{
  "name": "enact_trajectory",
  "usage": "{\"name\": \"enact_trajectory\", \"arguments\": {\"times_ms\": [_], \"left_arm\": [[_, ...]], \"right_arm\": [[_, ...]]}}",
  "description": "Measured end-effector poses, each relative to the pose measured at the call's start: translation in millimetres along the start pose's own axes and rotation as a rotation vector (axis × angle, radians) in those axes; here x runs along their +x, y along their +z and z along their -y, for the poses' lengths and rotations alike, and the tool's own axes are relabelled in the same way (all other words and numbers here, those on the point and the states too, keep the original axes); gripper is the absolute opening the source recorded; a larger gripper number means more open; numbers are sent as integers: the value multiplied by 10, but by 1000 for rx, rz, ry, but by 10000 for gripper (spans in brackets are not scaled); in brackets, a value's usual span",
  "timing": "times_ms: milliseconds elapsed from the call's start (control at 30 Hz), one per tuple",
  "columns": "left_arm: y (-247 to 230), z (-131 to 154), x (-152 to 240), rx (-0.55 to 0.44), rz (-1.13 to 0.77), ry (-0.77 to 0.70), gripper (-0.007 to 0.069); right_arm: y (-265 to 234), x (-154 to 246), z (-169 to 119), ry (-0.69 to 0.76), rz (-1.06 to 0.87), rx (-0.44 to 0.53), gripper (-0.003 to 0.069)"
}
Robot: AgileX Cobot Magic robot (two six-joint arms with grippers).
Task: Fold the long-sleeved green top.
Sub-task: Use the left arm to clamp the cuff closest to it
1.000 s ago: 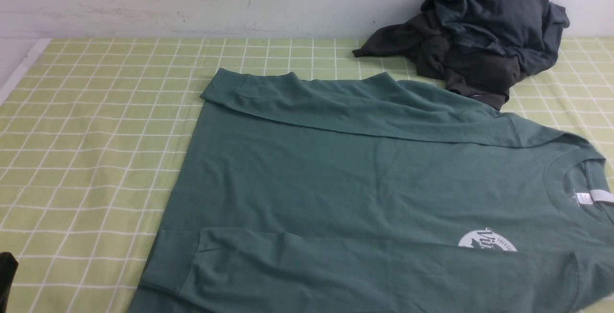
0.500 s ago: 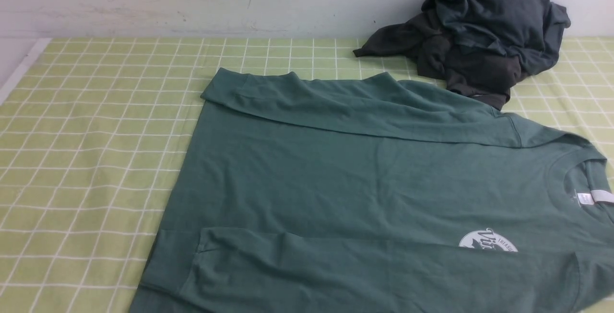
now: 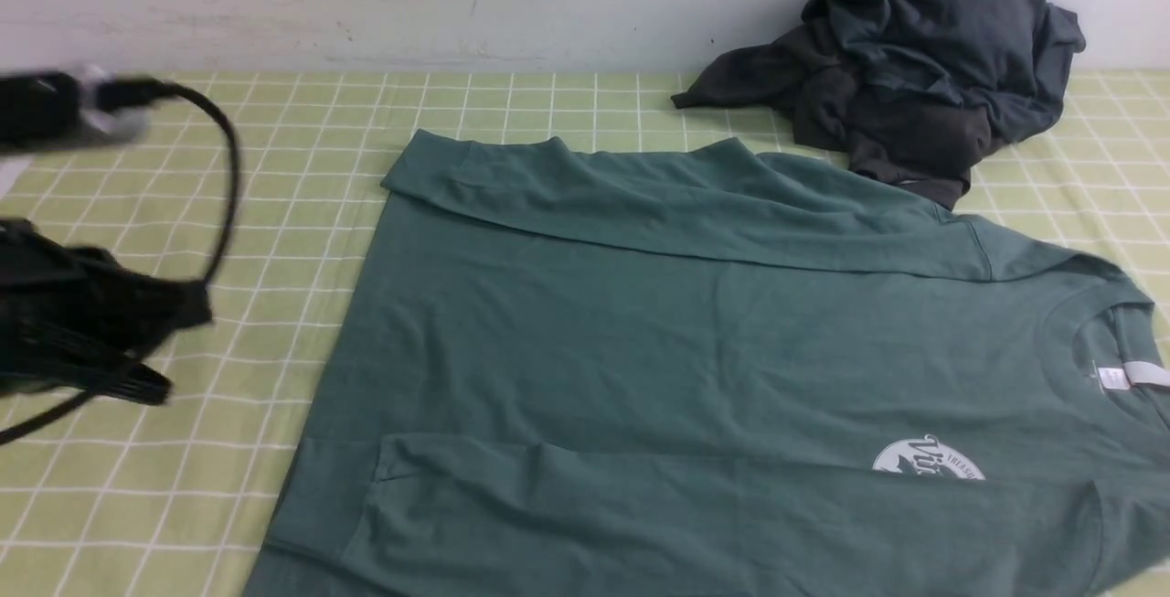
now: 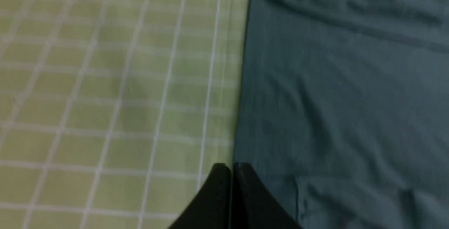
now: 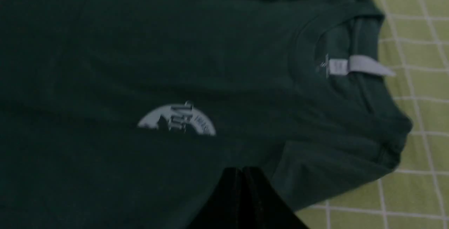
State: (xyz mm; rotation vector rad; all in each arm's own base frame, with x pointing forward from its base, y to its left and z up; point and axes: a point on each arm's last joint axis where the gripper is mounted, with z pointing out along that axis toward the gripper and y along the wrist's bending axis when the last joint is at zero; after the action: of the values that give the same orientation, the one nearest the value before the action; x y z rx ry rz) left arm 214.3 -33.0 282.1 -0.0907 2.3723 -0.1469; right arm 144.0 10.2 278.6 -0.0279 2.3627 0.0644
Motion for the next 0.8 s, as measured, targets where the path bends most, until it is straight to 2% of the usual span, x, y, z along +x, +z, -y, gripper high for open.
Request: {"name": "enact_trajectory", "arguments": {"times_ms": [100, 200, 233, 300, 367, 467, 667, 800], "left_arm": [[372, 81, 109, 7, -165, 41, 28], [679, 123, 173, 12, -289, 71, 90], [676, 125, 164, 13, -287, 75, 96], [835, 146, 154, 15, -334, 103, 154], [1030, 177, 86, 22, -355, 160, 247], [1250, 198, 57, 28, -362, 206, 305], [1579, 196, 143, 26, -442, 254, 291], [1654, 200, 164, 26, -460, 253, 193]], "right_arm": [[209, 9, -134, -116, -101, -93, -14], [332, -22, -297, -229, -98, -175, -14], [338, -24, -305, -233, -95, -177, -14], [376, -39, -384, -293, -75, -211, -14], [412, -61, -470, -342, -50, -240, -14], [424, -72, -497, -349, -36, -249, -14], [424, -79, -498, -348, -27, -249, -14], [424, -86, -498, -347, -20, -248, -14]]}}
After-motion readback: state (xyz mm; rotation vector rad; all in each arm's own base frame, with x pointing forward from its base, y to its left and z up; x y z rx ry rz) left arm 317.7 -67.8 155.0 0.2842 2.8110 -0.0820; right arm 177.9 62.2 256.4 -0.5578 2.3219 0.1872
